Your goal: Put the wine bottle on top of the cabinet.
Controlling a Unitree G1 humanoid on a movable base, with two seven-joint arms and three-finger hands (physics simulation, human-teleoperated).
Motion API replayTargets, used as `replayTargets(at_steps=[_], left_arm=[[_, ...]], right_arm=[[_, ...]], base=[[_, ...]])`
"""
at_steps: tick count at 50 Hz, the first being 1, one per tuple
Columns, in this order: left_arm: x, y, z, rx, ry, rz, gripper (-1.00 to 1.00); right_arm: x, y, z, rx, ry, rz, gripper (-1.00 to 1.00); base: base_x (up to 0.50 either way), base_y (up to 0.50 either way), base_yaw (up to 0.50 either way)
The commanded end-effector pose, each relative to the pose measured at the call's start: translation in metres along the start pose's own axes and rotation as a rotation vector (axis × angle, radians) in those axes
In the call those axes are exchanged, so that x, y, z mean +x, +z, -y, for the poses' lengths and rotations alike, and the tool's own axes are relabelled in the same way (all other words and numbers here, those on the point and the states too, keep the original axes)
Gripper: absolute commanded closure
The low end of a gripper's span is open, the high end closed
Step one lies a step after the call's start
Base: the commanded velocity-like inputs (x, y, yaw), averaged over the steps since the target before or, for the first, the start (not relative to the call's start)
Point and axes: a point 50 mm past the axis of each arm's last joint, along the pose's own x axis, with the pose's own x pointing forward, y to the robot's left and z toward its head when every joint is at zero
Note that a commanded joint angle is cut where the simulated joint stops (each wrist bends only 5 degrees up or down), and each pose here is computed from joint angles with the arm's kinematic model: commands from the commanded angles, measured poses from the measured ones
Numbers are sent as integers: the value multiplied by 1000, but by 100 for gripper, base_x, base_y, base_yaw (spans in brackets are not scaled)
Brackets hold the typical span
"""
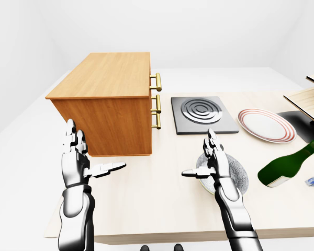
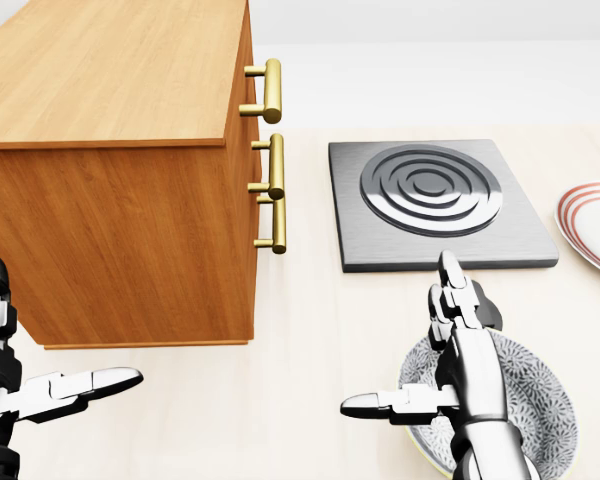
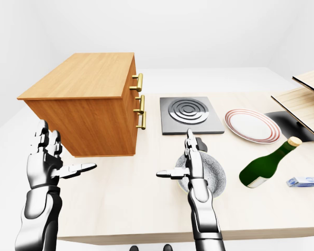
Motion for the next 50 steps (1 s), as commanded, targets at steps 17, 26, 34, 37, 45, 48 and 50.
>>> replayTargets(at_steps=[17,26,34,37,45,48,50], left_arm=[[-1,4,-5,7,10,5,-100],[-1,10,-10,2,30,27,-100],[-2,13,-17,2,50,41,-100],[-3,19,-23,0,71,64,-100],[-8,39,-45,6,137,145,-100],[-9,37,-46,8,142,137,-100],[-10,38,-47,9,143,139,-100]], right_arm=[[0,1,2,-4,-26,-1,-100],[-8,44,5,-40,-67,141,-100],[-26,104,3,-65,-69,411,-100],[-28,112,7,-80,-83,446,-100],[-46,157,21,-106,-129,663,-100],[-56,169,26,-119,-169,729,-100],[-61,178,29,-129,-196,776,-100]], base=[[0,0,0],[0,0,0],[0,0,0],[0,0,0],[0,0,0],[0,0,0],[0,0,0]])
